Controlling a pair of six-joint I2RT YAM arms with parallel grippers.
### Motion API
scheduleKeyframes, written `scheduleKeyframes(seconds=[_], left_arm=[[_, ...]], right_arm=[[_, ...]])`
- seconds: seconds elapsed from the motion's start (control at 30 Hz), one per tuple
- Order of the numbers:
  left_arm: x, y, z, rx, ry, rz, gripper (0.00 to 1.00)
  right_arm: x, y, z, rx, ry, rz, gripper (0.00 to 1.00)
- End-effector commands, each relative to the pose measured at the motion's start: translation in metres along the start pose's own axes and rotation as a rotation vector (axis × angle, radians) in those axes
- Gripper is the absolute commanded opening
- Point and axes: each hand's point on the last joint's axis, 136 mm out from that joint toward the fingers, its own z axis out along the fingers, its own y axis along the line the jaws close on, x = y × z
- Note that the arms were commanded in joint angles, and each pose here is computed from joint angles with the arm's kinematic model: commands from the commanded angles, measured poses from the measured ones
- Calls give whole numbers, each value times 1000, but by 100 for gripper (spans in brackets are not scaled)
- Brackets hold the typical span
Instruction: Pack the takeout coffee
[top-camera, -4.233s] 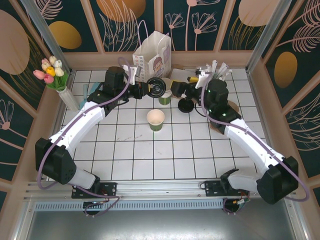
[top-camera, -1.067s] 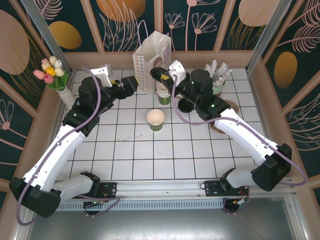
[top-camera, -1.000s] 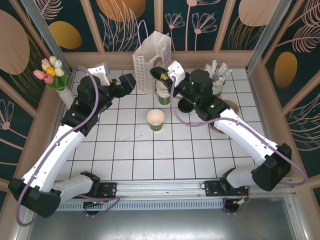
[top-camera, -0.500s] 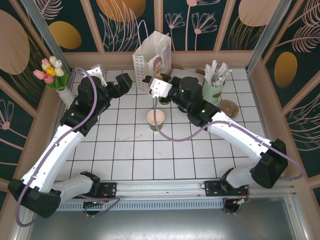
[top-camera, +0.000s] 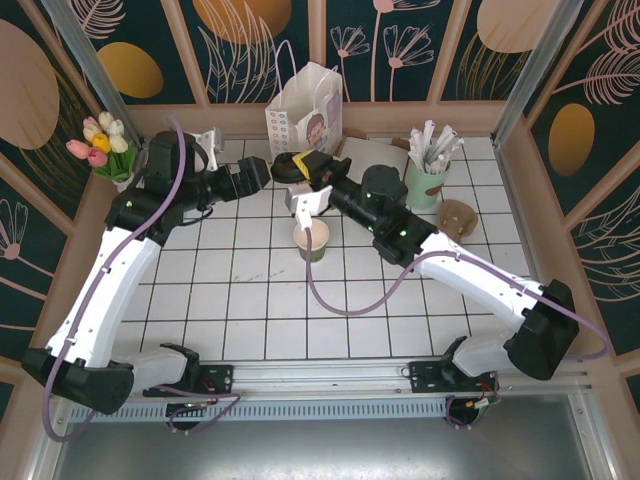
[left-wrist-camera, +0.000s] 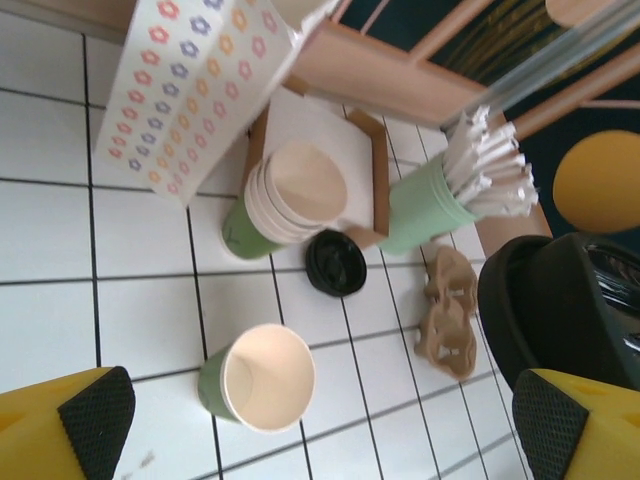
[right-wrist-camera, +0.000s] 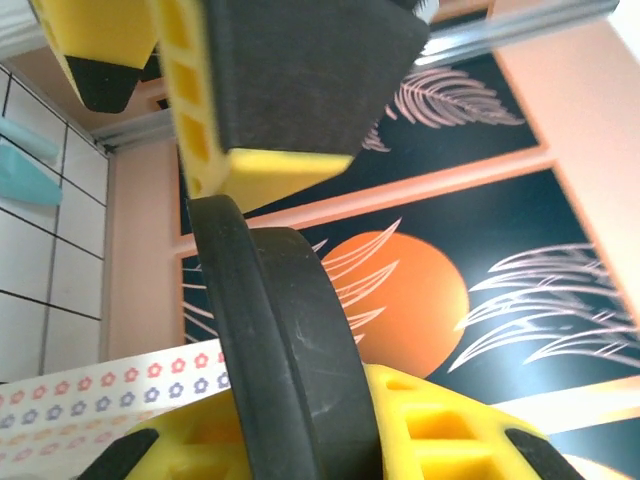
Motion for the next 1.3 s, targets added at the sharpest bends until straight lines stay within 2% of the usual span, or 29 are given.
scheduleKeyframes(seconds=[0.0, 0.17, 0.33, 0.5, 0.77, 1.03, 1.27], left_arm=[[5, -17, -11, 62, 69, 48, 99], [3, -27, -17, 88, 97, 99, 98], [13, -25, -17, 86, 160, 159, 89], [22, -15, -18, 50, 194, 252, 86], [47, -19, -9, 153, 295, 286, 71], [69, -2, -3, 146, 326, 311, 67], [70, -15, -7, 218, 318, 312, 63]], right_arm=[[-19, -5, -4, 63, -80, -272, 1], [-21, 6, -9, 32, -106, -441, 0], [-20, 29, -16, -26, -160, -594, 0], [-32, 41, -23, -33, -249, -670, 0], [-39, 47, -25, 17, -312, -700, 1], [-48, 50, -32, -6, -357, -671, 0], [-51, 57, -32, -43, -383, -668, 0]])
